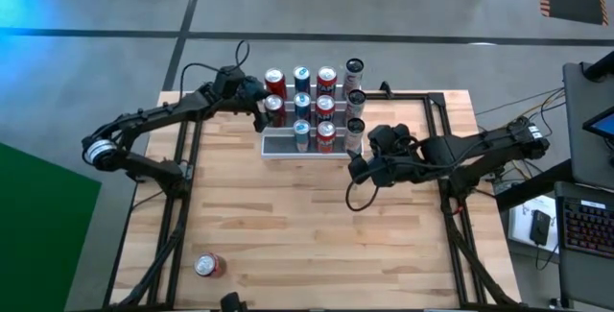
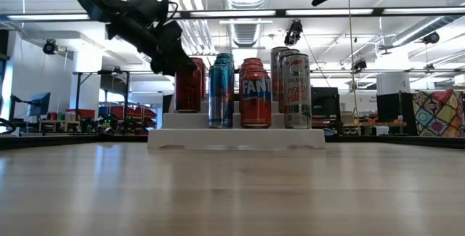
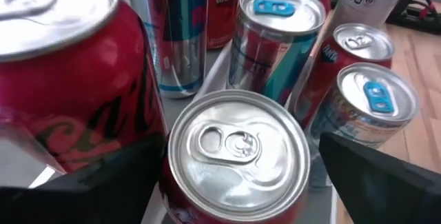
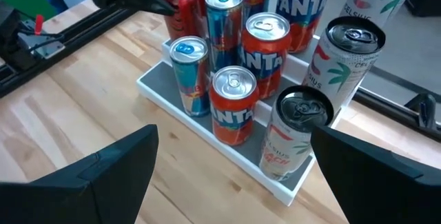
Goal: Place canned beverage on shelf
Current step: Put the red soda can on the bottom tier of the shelf aligned with the other red soda can
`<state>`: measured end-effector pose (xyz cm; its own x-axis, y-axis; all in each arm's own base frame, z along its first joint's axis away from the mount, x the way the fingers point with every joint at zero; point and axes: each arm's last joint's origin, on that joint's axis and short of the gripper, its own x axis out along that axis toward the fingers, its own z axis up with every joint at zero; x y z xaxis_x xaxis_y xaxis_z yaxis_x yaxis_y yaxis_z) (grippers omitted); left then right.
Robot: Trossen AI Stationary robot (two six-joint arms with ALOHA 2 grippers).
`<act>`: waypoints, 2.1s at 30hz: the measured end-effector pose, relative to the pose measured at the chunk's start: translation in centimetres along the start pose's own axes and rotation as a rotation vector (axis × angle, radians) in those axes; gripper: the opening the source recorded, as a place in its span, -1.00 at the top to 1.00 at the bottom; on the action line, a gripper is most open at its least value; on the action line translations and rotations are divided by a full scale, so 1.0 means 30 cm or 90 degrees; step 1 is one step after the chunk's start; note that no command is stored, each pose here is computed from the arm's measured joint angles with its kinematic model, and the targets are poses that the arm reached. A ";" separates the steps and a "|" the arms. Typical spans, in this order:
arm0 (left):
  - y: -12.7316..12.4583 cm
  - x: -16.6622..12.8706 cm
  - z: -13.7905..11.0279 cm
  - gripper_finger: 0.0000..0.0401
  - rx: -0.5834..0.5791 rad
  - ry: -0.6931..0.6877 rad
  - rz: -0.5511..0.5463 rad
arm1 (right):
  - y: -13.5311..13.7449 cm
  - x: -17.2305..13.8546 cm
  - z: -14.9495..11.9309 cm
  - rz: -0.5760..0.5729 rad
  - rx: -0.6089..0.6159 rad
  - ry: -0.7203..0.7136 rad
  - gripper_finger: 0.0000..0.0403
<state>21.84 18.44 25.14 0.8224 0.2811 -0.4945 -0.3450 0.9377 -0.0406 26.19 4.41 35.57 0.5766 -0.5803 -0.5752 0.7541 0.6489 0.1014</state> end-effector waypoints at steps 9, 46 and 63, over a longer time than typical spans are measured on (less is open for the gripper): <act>-0.025 -0.097 0.037 -0.86 0.002 -0.032 0.023 | -0.003 0.004 0.002 -0.004 -0.010 0.000 -0.84; -0.639 -0.562 -0.237 -0.86 0.008 0.074 -0.453 | 0.319 0.197 -0.049 0.404 -0.148 -0.012 -0.84; -0.690 -0.613 -0.305 -0.86 -0.098 0.198 -0.367 | 0.625 0.289 -0.089 0.316 0.000 0.098 -0.74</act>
<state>9.70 -8.03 27.13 0.7337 -0.3490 -0.5830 0.0304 0.8740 -0.4850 44.50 12.87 30.32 0.8118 -0.1239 -0.5706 0.4022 0.8272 0.3925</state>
